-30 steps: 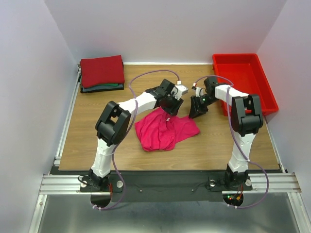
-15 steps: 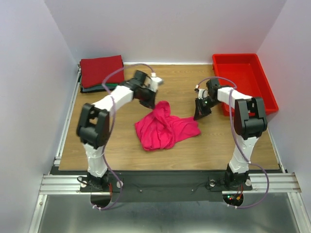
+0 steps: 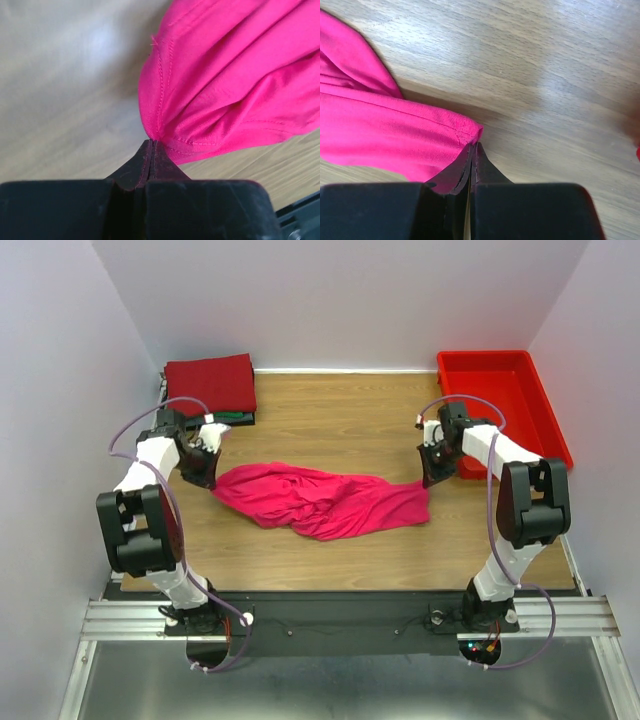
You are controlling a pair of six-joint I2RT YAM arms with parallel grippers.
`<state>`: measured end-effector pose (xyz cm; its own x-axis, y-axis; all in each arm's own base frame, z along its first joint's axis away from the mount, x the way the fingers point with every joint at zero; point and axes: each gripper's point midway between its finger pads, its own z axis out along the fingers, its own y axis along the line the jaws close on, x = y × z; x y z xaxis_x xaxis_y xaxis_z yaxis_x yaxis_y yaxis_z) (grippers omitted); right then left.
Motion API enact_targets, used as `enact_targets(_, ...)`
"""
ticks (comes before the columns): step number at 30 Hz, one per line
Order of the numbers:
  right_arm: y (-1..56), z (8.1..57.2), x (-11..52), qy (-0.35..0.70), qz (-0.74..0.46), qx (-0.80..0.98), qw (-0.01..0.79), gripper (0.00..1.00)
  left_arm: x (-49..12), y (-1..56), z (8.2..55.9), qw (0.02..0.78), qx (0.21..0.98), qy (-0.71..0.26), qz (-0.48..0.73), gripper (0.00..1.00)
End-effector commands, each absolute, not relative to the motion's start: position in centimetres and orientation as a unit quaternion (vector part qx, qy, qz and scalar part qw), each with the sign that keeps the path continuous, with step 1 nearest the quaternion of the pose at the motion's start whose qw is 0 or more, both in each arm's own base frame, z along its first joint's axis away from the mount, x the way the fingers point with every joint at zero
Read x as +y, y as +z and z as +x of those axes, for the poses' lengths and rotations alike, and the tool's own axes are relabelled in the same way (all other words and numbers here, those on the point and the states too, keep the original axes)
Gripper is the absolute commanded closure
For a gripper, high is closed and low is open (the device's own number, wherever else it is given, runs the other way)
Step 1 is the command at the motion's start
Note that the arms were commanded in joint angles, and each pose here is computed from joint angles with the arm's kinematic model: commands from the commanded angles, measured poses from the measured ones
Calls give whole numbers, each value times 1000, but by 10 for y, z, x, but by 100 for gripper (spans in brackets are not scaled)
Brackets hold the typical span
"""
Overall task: Fold and stack the t-shirts
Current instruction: Flatten the tshirt out
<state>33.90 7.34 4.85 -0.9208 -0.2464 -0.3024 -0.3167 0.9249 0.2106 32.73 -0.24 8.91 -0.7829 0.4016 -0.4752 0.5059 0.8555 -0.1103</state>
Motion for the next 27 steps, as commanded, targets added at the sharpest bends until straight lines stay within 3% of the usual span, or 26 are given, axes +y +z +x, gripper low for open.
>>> enact_targets(1, 60, 348, 64, 106, -161, 969, 153, 99, 35, 76, 324, 204, 943, -87, 247, 96)
enact_targets(10, 58, 341, 44, 56, -194, 968, 149, 100, 90, 70, 328, 195, 943, -11, 270, 91)
enact_targets(14, 70, 351, 47, 62, -195, 964, 170, 99, 81, 92, 340, 223, 930, -31, 290, 61)
enact_targets(15, 72, 353, 50, 68, -197, 963, 173, 99, 73, 101, 336, 227, 926, -50, 297, 49)
enact_targets(17, 79, 356, 56, 84, -200, 959, 181, 99, 47, 130, 344, 268, 899, -80, 337, 40)
enact_targets(22, 72, 347, 59, 97, -209, 960, 156, 99, -54, 158, 335, 281, 851, -150, 417, 34)
enact_targets(24, 70, 346, 61, 105, -204, 962, 150, 99, -104, 162, 330, 284, 829, -195, 439, 26)
enact_targets(26, 68, 346, 63, 110, -195, 964, 146, 99, -136, 159, 329, 274, 837, -223, 417, 25)
enact_targets(27, 66, 345, 65, 115, -192, 964, 141, 99, -162, 156, 330, 270, 833, -237, 420, 18)
